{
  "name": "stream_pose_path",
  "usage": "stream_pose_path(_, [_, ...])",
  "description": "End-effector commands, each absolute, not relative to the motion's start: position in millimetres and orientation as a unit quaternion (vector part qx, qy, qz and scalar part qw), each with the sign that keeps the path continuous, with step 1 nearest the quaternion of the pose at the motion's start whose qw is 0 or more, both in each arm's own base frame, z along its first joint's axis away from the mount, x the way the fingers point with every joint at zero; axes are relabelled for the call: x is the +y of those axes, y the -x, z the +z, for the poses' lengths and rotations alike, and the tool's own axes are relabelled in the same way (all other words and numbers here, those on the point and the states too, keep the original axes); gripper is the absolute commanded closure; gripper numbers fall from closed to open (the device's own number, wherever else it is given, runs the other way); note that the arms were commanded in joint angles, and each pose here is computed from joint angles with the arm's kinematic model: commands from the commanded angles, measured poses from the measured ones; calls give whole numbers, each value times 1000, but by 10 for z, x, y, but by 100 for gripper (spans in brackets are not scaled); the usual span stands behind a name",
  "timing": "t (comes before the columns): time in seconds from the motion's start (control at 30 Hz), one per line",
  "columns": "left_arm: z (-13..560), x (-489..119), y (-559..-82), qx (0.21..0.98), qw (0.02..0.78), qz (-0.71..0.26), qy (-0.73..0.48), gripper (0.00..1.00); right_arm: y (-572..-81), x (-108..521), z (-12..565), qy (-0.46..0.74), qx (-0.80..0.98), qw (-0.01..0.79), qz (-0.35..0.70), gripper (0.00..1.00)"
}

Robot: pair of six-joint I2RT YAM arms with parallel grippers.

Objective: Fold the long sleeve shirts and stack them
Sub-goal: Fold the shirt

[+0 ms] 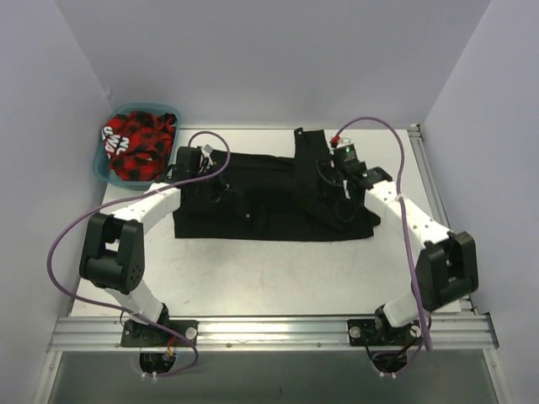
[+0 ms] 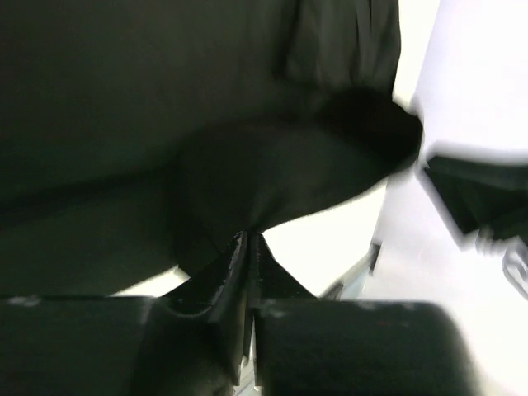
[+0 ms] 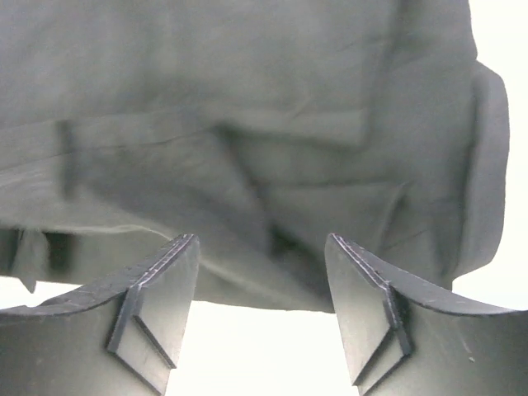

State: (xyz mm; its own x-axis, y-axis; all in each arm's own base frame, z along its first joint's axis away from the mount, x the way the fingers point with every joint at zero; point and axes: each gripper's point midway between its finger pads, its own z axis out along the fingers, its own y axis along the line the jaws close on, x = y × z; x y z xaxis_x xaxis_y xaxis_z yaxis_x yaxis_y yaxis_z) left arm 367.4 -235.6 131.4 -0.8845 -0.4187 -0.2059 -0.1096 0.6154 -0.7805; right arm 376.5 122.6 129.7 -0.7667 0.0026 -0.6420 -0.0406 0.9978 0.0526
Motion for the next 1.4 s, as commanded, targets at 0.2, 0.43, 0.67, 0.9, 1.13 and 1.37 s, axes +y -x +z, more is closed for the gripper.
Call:
stream_pose_path(0.2, [1488,-1822,-4075,885,285,-330,165,31,-3155,1475,1348,17,940,330,88,30])
stream_pose_path(0.43, [1577,-1846,-3598,892,346,-263,122,4,-2817,1462,1415,14,930,349,113,30])
stream_pose_path(0.67, [1108,-1811,-3195,902,354,-216,117,13,-2667,1537,1256,89,928,344,112,30])
stream_pose_path(0.9, [999,-1636,-3261,908,370,-163,108,13,-2704,1639,978,131,936,325,36,34])
stream_pose_path(1.13, [1018,-1340,-3517,897,387,-131,171,24,-2925,1248,888,-64,950,299,64,39])
stream_pose_path(1.37, [744,-1051,-3704,894,357,-126,240,30,-3211,735,779,-262,910,284,149,41])
